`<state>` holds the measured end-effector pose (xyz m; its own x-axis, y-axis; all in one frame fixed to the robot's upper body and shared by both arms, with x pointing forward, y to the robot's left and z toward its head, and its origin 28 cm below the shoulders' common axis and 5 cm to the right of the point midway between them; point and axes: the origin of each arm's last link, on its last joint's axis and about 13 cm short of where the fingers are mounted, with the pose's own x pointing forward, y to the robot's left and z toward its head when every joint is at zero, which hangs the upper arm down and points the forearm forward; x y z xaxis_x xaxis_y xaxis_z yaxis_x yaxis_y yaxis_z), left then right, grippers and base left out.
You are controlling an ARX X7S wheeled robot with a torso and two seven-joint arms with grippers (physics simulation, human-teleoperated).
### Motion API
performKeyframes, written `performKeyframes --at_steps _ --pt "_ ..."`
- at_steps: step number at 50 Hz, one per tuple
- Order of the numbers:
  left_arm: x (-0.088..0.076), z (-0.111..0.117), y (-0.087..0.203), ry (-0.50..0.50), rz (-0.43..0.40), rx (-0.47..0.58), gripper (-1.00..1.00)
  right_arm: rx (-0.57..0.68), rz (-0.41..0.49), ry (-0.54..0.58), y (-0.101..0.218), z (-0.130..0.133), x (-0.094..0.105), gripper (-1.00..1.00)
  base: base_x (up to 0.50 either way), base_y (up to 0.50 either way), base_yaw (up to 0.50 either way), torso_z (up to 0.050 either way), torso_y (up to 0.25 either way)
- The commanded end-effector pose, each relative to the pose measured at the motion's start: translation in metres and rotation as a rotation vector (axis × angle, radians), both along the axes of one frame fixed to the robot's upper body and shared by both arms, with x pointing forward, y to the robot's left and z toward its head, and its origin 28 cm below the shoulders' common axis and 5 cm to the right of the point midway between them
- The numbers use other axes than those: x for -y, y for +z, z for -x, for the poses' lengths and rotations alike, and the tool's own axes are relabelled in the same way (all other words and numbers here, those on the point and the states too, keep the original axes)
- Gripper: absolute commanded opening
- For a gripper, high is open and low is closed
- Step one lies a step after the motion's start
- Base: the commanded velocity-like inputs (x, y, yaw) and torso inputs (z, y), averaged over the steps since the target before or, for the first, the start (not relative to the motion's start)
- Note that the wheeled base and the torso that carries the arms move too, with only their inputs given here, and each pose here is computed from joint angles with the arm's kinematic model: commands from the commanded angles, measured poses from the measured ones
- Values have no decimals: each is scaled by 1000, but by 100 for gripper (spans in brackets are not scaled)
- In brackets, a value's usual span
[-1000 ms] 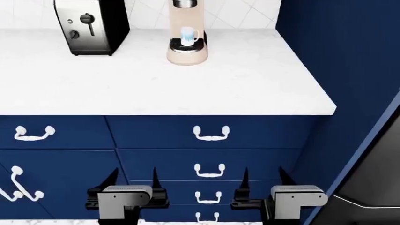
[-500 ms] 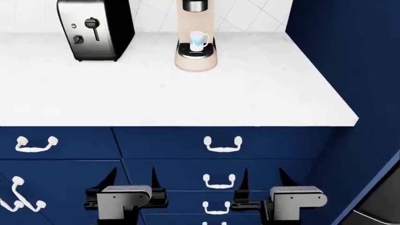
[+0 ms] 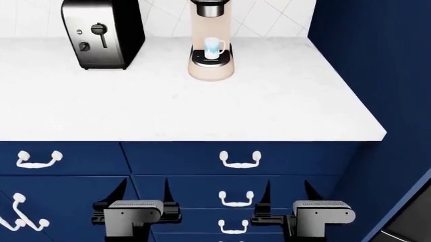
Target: Press the button on the coffee machine to serve coffee.
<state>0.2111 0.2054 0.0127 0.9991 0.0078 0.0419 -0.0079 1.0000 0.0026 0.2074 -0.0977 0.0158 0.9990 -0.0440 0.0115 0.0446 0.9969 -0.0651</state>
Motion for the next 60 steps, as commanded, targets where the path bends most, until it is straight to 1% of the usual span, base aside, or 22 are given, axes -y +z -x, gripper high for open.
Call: performKeyframes --at_steps 1,9,19,21,31,34,35,36,37,40,42,48,51,52,53,54,55,56,57,58,59,60 --pt "0 -1 0 -14 15 25 100 -1 7 0 0 0 0 100 0 0 0 50 0" --pt "0 -1 0 -24 3 21 100 -4 19 5 1 0 -1 100 0 0 0 50 0" --pt "0 -1 0 -35 11 26 100 -15 21 2 0 0 0 100 0 0 0 50 0" --pt "0 -1 0 -27 -6 20 100 -17 21 1 0 0 0 100 0 0 0 50 0" --pt "0 -1 0 -19 2 27 100 -21 24 -2 -1 -1 0 100 0 0 0 50 0" --pt "0 -1 0 -12 26 28 100 -20 21 -1 -1 -1 0 100 0 0 0 50 0" --pt "0 0 0 0 32 7 100 -20 21 0 -1 -1 0 100 0 0 0 43 0" --pt "0 0 0 14 39 5 100 -21 19 3 -1 -1 0 100 0 0 0 0 0" --pt "1 0 0 8 51 16 100 -22 25 13 -1 -2 -1 100 0 0 0 0 0" --pt "0 0 0 2 25 16 100 -23 22 16 -1 -1 -1 100 0 0 0 0 0" --pt "0 0 0 -5 22 14 100 -22 20 17 -1 -2 -1 100 0 0 0 0 0" --pt "0 0 0 -9 37 14 100 -20 16 11 -1 -2 -1 100 0 0 0 0 0" --pt "1 0 0 8 55 6 100 -42 12 1 -1 -2 -1 100 0 0 0 0 0" --pt "0 0 0 12 50 -11 100 -20 -22 16 3 -3 -1 100 0 0 0 0 0" --pt "-1 0 0 11 -43 -19 100 -39 43 19 6 -5 -2 100 0 0 0 0 0" --pt "1 1 0 -20 70 -79 100 -23 21 41 15 -8 -4 100 0 0 0 0 0" --pt "0 0 0 -53 51 -28 100 8 -26 41 39 -12 -5 100 0 0 0 0 0" --pt "0 0 0 -46 49 -34 100 11 -38 68 51 -13 -7 100 0 0 0 0 0" --pt "-16 -31 53 -63 37 61 100 150 -135 14 109 -32 6 100 0 0 0 0 0" --pt "-2 -25 73 -140 186 85 100 252 -139 54 144 -30 -4 100 0 0 0 0 0" --pt "-3 -18 97 -300 160 111 100 255 -57 94 158 -18 -3 100 0 0 0 0 0" --pt "4 -5 114 -352 119 102 100 106 -57 89 148 -17 -3 100 0 0 0 0 0"
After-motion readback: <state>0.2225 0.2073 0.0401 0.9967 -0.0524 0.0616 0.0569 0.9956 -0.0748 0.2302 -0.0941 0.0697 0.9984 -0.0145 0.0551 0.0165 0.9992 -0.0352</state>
